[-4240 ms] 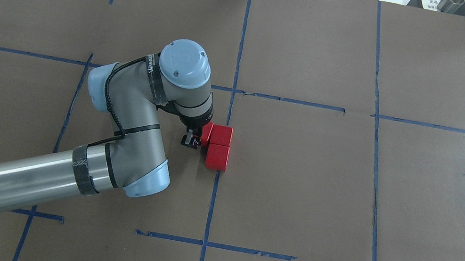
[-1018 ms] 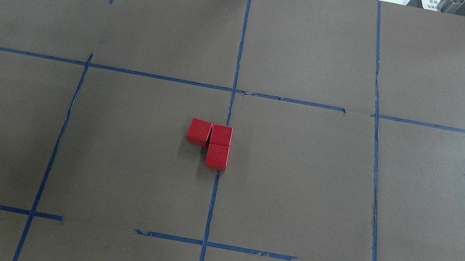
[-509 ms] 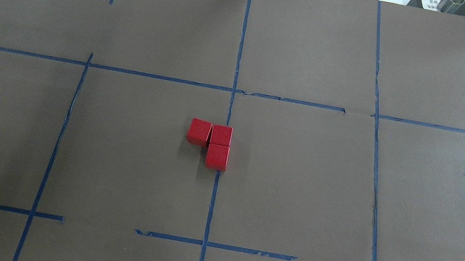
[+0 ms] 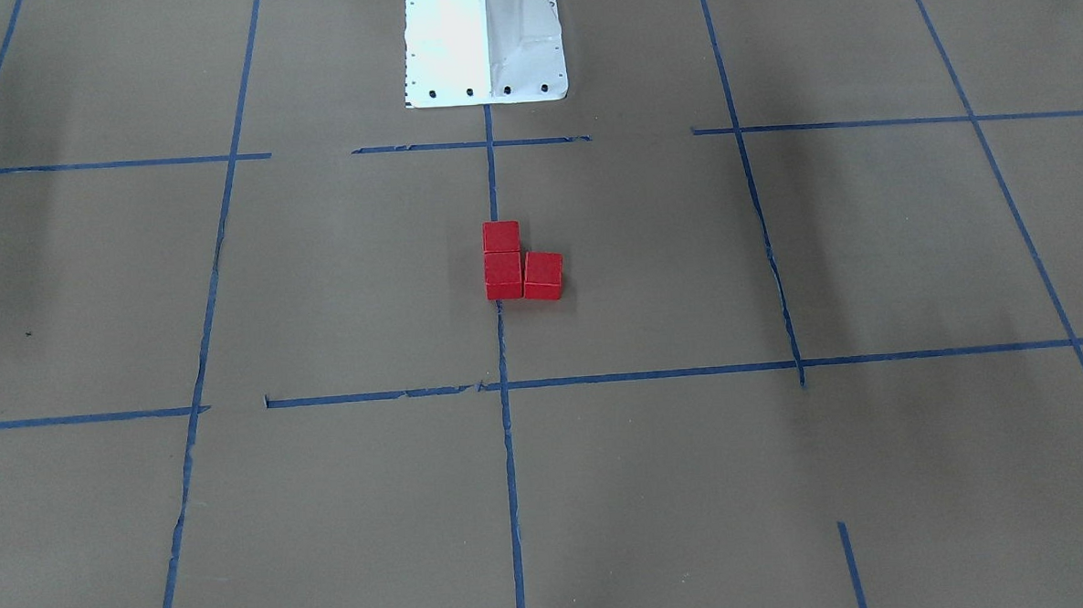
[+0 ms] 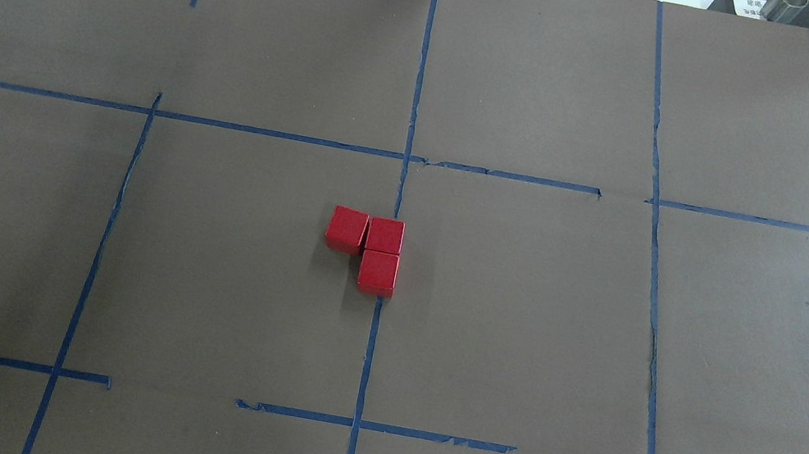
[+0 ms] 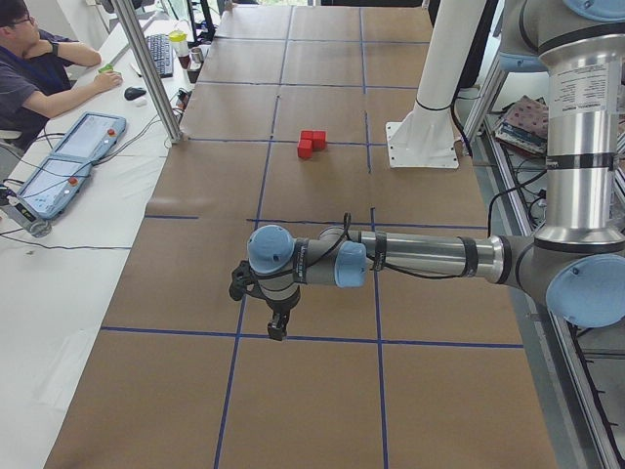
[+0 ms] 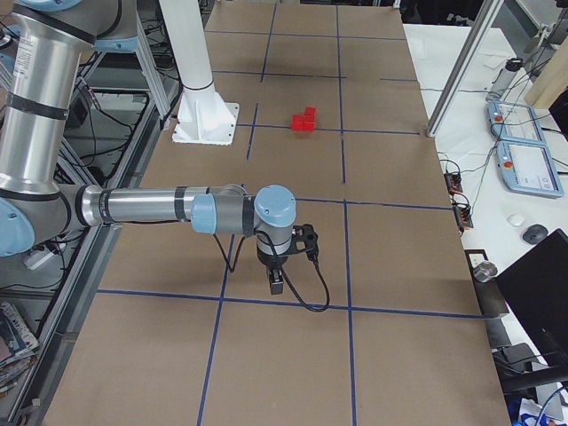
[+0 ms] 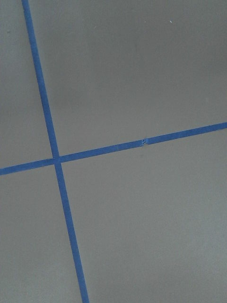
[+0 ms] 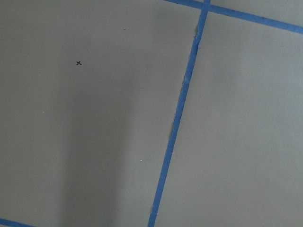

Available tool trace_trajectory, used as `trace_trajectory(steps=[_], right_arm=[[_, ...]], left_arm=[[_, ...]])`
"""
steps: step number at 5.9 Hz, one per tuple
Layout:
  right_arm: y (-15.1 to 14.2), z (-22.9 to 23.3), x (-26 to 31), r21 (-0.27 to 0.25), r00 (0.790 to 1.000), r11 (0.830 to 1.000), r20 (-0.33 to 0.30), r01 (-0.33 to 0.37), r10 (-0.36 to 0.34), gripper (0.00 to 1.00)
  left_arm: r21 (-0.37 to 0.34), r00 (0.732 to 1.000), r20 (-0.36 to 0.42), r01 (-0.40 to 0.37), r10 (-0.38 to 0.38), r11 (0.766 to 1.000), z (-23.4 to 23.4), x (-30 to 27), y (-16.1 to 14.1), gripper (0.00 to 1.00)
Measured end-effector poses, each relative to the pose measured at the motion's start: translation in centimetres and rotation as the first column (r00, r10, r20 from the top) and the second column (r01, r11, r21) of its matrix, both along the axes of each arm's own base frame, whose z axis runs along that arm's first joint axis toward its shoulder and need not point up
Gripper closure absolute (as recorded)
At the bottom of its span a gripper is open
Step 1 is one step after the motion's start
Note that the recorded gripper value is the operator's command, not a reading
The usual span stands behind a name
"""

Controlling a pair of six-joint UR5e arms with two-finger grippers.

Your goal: Form red blocks into L shape at center

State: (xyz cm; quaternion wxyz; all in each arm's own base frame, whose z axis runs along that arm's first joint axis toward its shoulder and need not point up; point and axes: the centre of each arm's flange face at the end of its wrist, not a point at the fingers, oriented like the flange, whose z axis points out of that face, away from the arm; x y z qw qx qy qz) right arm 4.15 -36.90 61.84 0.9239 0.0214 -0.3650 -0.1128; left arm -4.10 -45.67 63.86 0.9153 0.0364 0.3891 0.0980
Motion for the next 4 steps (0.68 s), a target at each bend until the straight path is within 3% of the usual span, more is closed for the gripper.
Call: trace_trajectory(steps=[4], right_arm=[[0.0,-0.03,-0.01,0.001,1.0,1.0,0.002,0.001,-0.001,0.0]], left_arm=[[0.0,0.999,0.035,0.002,-0.002,1.0,0.2,-0.25,0.28,0.0]])
